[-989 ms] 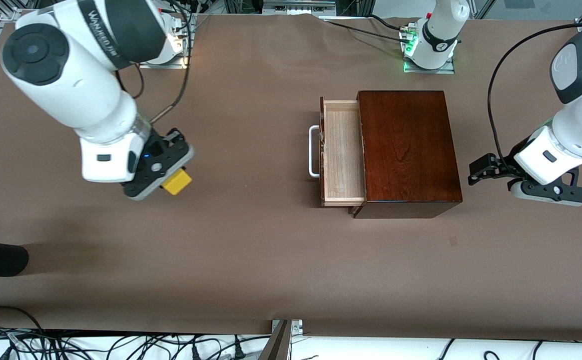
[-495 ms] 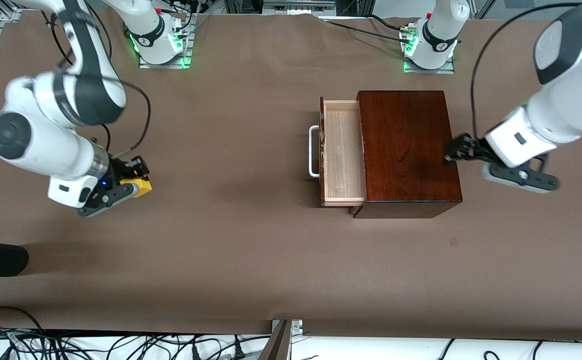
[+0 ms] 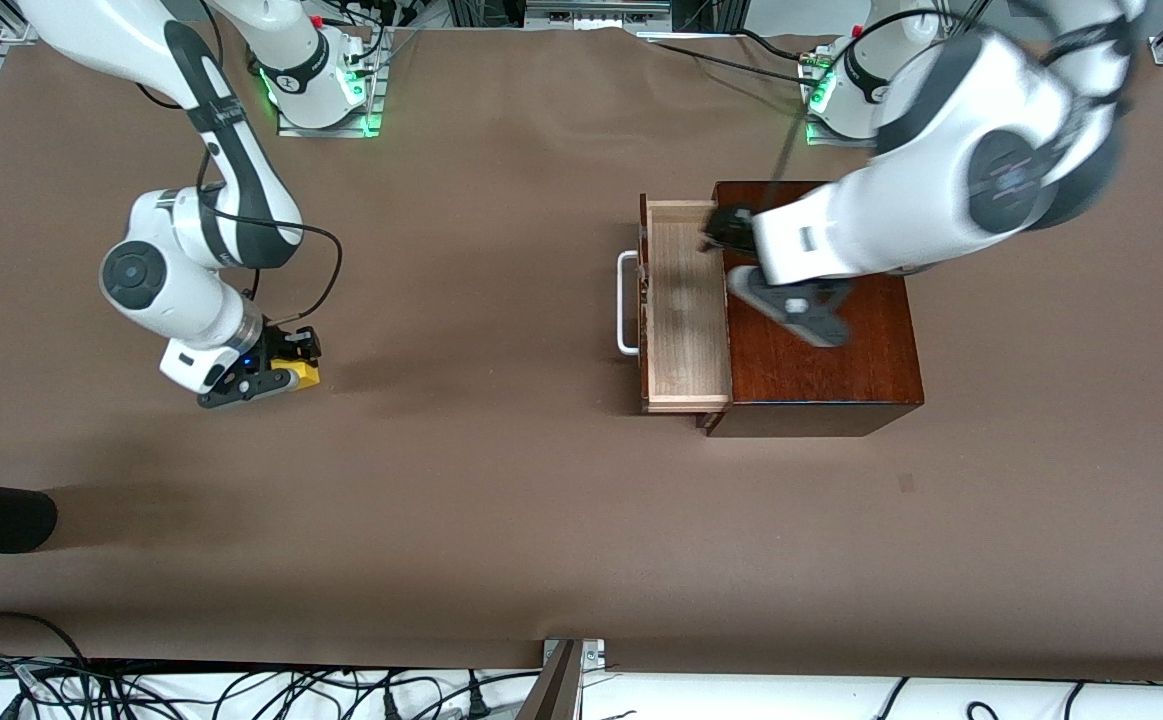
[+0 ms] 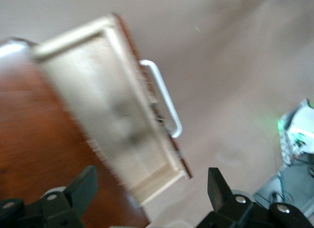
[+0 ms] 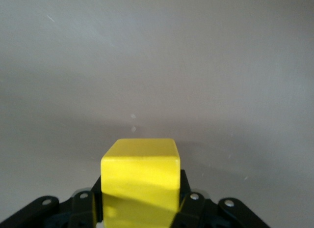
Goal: Open drawer, take yellow block, close drawer
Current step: 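Push the drawer inward with the left gripper while the right gripper withdraws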
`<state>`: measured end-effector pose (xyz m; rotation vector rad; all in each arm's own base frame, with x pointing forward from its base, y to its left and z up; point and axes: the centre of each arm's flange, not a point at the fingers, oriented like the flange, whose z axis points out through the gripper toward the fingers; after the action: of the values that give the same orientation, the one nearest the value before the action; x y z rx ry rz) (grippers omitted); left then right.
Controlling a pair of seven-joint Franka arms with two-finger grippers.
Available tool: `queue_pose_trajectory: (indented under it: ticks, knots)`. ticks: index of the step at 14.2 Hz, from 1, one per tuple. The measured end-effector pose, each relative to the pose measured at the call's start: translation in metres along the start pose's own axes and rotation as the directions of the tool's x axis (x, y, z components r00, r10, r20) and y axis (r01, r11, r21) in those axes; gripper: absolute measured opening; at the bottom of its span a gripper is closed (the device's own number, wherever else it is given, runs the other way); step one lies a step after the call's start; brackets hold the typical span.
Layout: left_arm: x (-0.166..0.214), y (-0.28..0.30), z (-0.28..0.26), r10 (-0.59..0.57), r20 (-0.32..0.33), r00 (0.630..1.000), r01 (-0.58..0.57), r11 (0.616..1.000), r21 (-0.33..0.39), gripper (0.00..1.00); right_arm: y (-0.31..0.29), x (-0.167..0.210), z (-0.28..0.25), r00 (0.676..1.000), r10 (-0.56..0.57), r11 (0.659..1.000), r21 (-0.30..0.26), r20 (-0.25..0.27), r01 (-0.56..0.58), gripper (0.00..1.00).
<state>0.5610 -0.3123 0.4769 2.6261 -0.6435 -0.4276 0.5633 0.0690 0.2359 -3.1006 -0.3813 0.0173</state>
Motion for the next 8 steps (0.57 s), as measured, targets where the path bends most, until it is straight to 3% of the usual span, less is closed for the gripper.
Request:
queue_pose_trajectory:
  ticks: [2,4,6,8]
  knots:
    - [0.017,0.023,0.043,0.041,0.066,0.997,-0.037,0.998,-0.056,1.00,0.000,-0.016,0.018,0.998,0.067,0.998,-0.003,0.000,-0.067,0.56]
    - [0.027,0.040,0.073,0.097,0.106,0.990,-0.090,0.994,-0.063,1.00,0.000,-0.023,0.025,0.995,0.104,0.995,-0.003,0.006,-0.104,0.56]
    - [0.037,0.051,0.088,0.262,0.082,0.961,-0.261,0.965,-0.027,1.00,0.000,-0.027,0.034,0.993,0.115,0.993,-0.005,0.001,-0.115,0.56]
    - [0.053,0.056,0.100,0.461,0.008,0.887,-0.461,0.887,0.005,1.00,0.000,-0.030,0.046,0.993,0.117,0.993,-0.006,0.006,-0.117,0.56]
